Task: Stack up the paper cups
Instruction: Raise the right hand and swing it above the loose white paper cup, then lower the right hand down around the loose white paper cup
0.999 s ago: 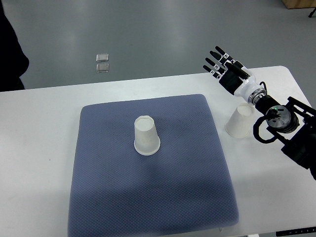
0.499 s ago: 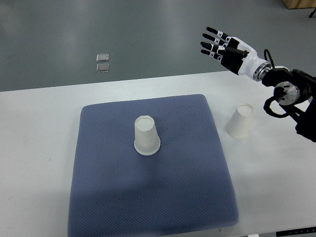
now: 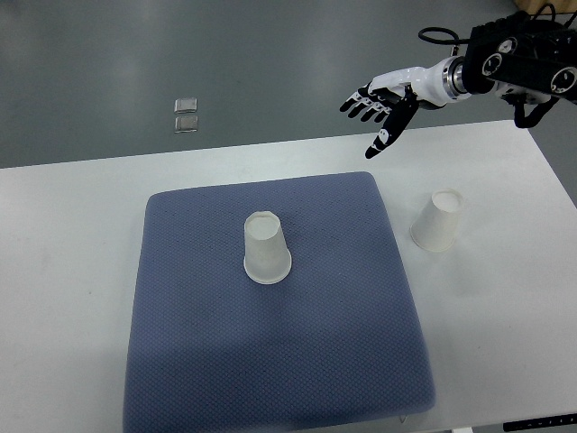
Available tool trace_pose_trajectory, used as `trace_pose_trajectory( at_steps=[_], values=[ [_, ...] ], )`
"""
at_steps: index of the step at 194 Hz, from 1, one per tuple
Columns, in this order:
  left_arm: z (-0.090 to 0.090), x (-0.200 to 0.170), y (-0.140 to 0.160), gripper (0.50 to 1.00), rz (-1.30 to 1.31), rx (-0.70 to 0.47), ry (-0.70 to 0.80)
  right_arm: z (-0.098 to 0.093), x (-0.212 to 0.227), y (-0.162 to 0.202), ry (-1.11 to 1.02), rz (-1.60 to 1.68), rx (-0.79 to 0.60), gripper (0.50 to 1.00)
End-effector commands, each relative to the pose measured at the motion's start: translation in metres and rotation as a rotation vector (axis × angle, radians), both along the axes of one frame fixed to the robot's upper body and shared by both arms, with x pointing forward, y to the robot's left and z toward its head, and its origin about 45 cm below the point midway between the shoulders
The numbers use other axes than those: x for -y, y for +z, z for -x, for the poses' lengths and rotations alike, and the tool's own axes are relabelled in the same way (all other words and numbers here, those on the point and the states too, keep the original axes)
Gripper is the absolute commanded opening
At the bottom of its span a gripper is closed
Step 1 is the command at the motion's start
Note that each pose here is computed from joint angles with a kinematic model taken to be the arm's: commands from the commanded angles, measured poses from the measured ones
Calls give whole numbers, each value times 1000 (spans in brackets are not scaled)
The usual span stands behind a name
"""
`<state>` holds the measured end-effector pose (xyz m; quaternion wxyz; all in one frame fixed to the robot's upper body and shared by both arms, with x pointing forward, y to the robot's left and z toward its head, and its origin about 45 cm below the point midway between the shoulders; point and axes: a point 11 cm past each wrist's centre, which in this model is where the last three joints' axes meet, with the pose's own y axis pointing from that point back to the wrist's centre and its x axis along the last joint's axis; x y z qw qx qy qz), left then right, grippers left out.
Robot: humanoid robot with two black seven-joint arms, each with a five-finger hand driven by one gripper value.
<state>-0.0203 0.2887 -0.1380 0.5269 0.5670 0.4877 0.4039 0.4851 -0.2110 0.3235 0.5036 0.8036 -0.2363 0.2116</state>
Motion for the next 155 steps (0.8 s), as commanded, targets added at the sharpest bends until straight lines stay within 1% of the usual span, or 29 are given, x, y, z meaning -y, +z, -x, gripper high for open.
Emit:
trace_pose_trajectory(
  at_steps=[1,21,39,48,71,103,130,146,155],
  values=[
    [0,2,0,1000,6,-2,-4,9,0,20,62,166,-2,926],
    [-6,3,0,1000,8,9,-7,25,-4,39,116,282,-46,926],
    [-6,7,0,1000,20,9,-8,40,-5,51,153,387,-82,926],
    [-7,7,0,1000,20,11,-8,51,-8,56,181,434,-107,926],
    [-6,11,1,1000,31,9,-8,72,-12,70,219,478,-166,926],
    [-6,11,1,1000,34,8,-8,87,-18,91,244,499,-150,926],
    [-6,11,1,1000,32,8,-10,90,-20,100,245,490,-133,924],
    [-6,11,1,1000,31,10,-6,87,-17,98,234,480,-135,924],
    [-6,11,1,1000,31,8,-7,80,-14,95,218,472,-85,924]
  ],
)
